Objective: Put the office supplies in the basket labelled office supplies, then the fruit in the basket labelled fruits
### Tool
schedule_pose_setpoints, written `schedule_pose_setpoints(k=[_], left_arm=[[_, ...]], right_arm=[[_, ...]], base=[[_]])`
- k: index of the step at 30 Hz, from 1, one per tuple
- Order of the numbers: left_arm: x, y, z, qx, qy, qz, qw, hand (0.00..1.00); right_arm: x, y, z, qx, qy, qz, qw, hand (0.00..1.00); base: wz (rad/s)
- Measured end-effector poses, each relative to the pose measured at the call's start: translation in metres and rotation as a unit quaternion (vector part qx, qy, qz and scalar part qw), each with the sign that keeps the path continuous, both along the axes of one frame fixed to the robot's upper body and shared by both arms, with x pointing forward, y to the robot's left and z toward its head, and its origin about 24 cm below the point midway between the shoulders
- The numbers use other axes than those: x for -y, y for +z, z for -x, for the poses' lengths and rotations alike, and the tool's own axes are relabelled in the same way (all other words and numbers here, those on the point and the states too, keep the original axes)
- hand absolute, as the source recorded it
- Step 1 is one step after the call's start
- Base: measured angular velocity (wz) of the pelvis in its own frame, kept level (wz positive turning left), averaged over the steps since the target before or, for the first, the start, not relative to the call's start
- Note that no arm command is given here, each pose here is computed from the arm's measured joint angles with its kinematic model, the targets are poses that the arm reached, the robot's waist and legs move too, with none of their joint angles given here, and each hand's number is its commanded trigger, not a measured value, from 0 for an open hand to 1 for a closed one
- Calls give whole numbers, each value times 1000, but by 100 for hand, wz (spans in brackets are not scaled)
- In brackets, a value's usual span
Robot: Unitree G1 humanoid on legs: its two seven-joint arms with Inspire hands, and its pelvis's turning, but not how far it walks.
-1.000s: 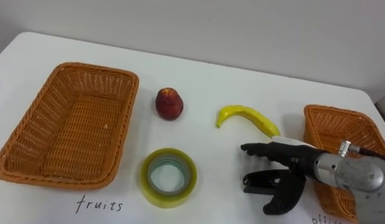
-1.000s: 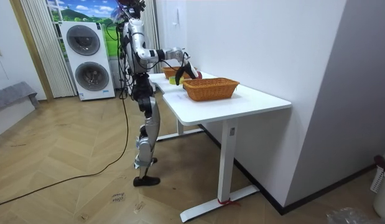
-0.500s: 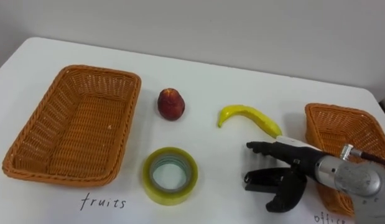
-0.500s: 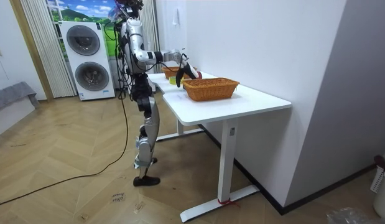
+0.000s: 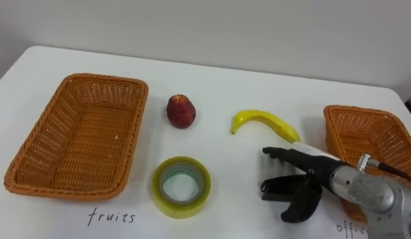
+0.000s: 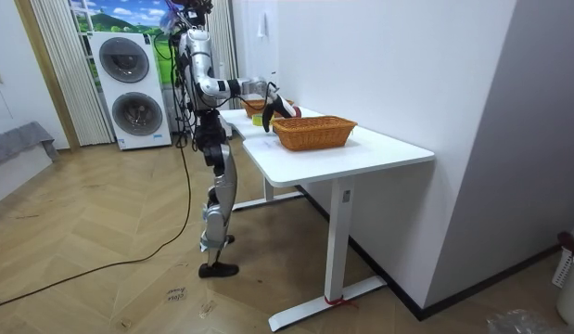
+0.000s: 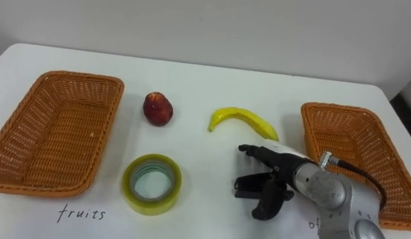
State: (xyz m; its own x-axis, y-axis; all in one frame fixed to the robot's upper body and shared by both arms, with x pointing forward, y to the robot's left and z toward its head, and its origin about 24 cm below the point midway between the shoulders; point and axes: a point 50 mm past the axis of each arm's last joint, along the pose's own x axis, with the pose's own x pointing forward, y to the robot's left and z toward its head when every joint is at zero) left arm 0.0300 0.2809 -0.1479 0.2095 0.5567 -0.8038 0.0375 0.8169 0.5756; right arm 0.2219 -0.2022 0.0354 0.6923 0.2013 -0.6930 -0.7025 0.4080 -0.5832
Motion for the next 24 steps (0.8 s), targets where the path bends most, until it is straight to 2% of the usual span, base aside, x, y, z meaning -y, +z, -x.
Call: schedule_pose_setpoints(k=[24], left_arm=[[7,0,-8,2,-24,2,1000,0]], right_arm=[[-11,-15,7,-1,-1,15,1000,0]], base=[[0]])
